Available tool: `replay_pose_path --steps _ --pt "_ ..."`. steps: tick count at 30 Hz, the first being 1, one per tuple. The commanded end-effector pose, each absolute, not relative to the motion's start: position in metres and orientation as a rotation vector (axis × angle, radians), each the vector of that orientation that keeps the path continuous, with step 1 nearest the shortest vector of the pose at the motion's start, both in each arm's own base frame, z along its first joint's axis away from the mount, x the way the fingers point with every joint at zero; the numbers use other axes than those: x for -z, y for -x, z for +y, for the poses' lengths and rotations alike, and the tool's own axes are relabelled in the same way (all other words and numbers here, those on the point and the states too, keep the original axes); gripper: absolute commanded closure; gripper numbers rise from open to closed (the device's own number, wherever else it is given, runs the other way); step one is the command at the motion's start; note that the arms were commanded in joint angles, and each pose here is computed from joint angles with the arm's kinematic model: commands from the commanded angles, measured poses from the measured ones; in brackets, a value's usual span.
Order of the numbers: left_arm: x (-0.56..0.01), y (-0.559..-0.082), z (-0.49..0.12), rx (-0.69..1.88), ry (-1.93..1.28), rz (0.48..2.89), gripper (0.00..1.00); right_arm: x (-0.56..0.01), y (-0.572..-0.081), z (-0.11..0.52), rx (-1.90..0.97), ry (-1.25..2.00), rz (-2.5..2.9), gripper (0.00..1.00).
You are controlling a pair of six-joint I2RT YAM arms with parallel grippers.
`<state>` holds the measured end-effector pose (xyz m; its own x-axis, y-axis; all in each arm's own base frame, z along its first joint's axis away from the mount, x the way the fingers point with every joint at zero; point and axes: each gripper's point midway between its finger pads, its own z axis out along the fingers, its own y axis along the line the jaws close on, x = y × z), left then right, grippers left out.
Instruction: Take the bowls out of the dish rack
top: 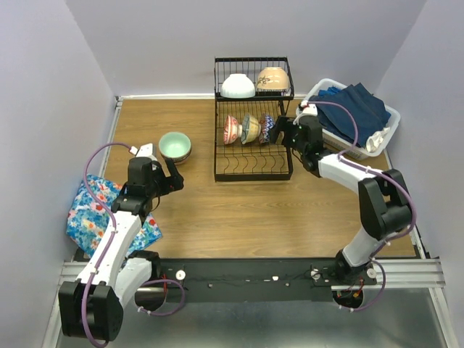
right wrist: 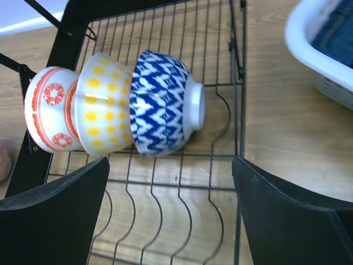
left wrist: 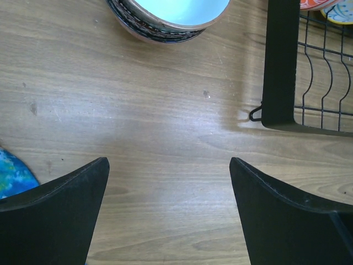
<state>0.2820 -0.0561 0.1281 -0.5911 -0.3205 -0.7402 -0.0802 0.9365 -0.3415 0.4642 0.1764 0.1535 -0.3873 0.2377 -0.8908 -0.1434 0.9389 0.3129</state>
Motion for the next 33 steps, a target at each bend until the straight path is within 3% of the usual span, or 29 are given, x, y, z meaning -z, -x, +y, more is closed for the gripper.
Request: replay_pose_path --steps 1,33 --pt "-0.140 -0.291 -0.060 0.350 0.228 2.136 0.01 -0.171 -0.493 0.193 -0.478 -0.005 1.827 0.00" --pt "-0.143 -0.301 -0.054 0.328 0.223 2.124 0.01 -0.108 -0.536 0.217 -0.623 -0.018 1.898 0.00"
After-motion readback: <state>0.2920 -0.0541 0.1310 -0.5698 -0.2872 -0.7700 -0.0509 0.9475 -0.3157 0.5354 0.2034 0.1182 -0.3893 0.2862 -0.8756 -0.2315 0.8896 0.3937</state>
